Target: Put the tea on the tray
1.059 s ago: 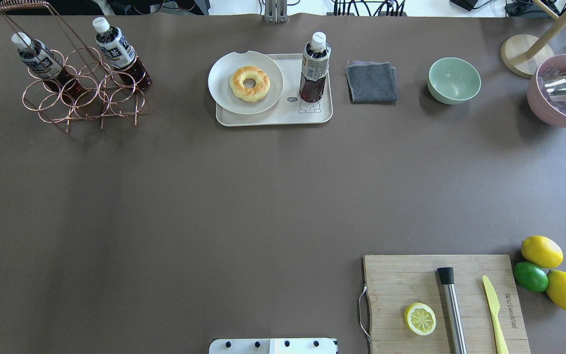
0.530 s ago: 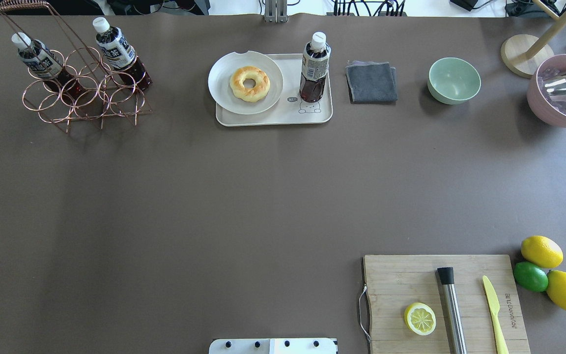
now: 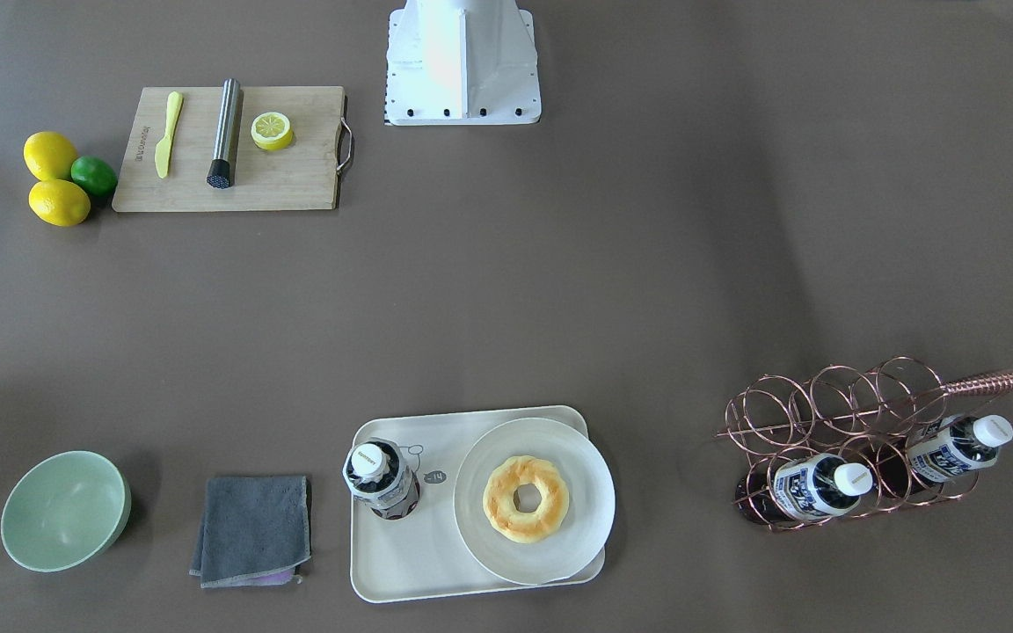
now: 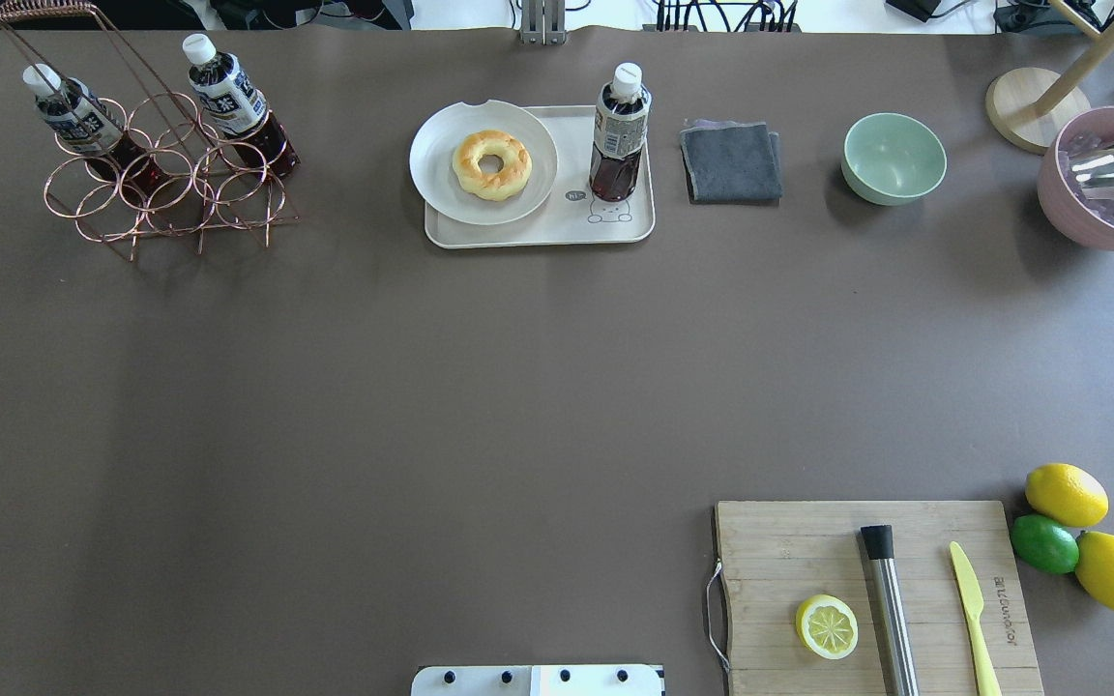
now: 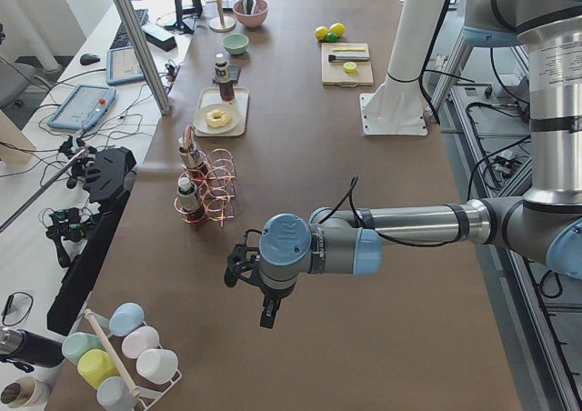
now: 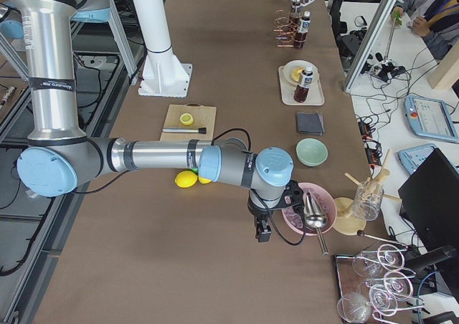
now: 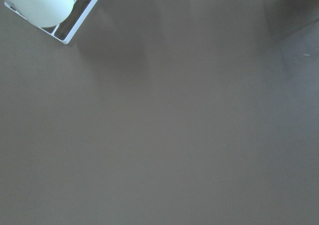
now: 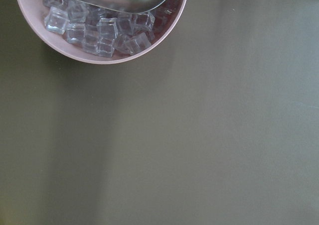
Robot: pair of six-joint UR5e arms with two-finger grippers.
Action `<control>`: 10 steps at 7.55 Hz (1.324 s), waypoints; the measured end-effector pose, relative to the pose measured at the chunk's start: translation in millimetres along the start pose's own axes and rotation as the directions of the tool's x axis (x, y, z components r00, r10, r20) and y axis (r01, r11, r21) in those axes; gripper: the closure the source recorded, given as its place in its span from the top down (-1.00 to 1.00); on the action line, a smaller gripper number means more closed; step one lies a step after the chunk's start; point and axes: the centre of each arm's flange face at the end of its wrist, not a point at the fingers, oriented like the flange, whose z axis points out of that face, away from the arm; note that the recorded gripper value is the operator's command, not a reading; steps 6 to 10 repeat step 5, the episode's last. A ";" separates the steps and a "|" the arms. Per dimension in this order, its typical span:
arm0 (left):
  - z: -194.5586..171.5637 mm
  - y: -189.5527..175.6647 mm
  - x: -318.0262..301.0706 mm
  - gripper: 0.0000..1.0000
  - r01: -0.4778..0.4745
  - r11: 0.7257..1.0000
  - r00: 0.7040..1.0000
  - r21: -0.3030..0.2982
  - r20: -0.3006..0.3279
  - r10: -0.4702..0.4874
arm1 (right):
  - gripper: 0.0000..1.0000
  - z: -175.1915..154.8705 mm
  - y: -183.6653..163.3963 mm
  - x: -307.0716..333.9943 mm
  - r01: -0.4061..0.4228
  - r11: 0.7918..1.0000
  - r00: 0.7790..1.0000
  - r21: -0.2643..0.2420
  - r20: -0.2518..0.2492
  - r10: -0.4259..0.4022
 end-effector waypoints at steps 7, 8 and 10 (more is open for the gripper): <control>-4.7 0.2 -0.6 0.96 0.000 1.000 1.000 0.013 0.004 0.000 | 1.00 0.0 0.1 0.0 -0.001 1.000 1.000 0.000 0.000 0.001; -4.7 0.2 -0.6 0.96 0.000 1.000 1.000 0.013 0.004 0.000 | 1.00 0.0 0.1 0.0 -0.001 1.000 1.000 0.000 0.000 0.001; -4.7 0.2 -0.6 0.96 0.000 1.000 1.000 0.013 0.004 0.000 | 1.00 0.0 0.1 0.0 -0.001 1.000 1.000 0.000 0.000 0.001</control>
